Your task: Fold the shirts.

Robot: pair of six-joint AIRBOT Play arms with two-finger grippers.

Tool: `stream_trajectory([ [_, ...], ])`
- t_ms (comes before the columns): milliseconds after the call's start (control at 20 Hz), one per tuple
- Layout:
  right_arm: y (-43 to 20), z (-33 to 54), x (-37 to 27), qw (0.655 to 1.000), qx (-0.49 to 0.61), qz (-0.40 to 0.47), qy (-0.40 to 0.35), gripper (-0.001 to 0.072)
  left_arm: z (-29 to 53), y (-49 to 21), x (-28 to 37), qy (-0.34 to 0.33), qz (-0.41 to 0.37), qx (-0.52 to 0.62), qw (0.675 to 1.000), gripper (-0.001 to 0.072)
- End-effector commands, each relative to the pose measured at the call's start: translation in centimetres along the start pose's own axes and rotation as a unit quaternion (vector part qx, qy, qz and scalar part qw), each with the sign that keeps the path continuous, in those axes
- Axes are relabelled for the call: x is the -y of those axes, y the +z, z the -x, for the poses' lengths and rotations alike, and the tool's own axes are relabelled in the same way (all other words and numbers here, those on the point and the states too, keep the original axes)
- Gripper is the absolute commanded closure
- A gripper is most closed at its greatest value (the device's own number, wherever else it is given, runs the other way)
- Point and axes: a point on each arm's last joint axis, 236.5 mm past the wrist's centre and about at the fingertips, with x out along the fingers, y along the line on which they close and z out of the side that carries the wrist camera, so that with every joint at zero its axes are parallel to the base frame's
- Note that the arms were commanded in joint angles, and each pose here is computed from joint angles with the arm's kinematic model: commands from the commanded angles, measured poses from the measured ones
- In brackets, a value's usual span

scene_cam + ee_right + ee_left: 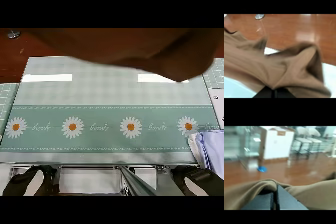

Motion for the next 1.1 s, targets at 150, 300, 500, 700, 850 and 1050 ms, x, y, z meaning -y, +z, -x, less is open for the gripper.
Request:
stream_trajectory([
  [150,-7.2,5.2,-0.8,0.993,-0.114,0.015,-0.011,0.0687,6.0,-8.5,2.4,0.044,0.001,-0.187,0.981,0.0691],
  [300,-12.8,1.9,0.8,0.981,-0.194,-0.021,-0.016,0.0687,6.1,-16.1,0.2,0.057,0.091,-0.285,0.953,0.0691],
  [500,-22.9,-5.5,4.8,0.954,-0.285,-0.082,-0.039,0.0687,6.0,-29.7,-2.9,0.055,0.221,-0.403,0.886,0.0691],
  [700,-29.2,-12.7,13.5,0.939,-0.272,-0.136,-0.163,0.0687,3.6,-39.8,-8.2,0.109,0.311,-0.389,0.860,0.0691],
  [850,-30.2,-17.1,18.8,0.925,-0.263,-0.185,-0.203,0.0687,0.6,-43.8,-11.3,0.133,0.337,-0.377,0.853,0.0691],
  [1050,-29.5,-22.6,22.4,0.912,-0.264,-0.256,-0.181,0.0687,-5.5,-47.4,-13.8,0.153,0.325,-0.376,0.854,0.0691],
])
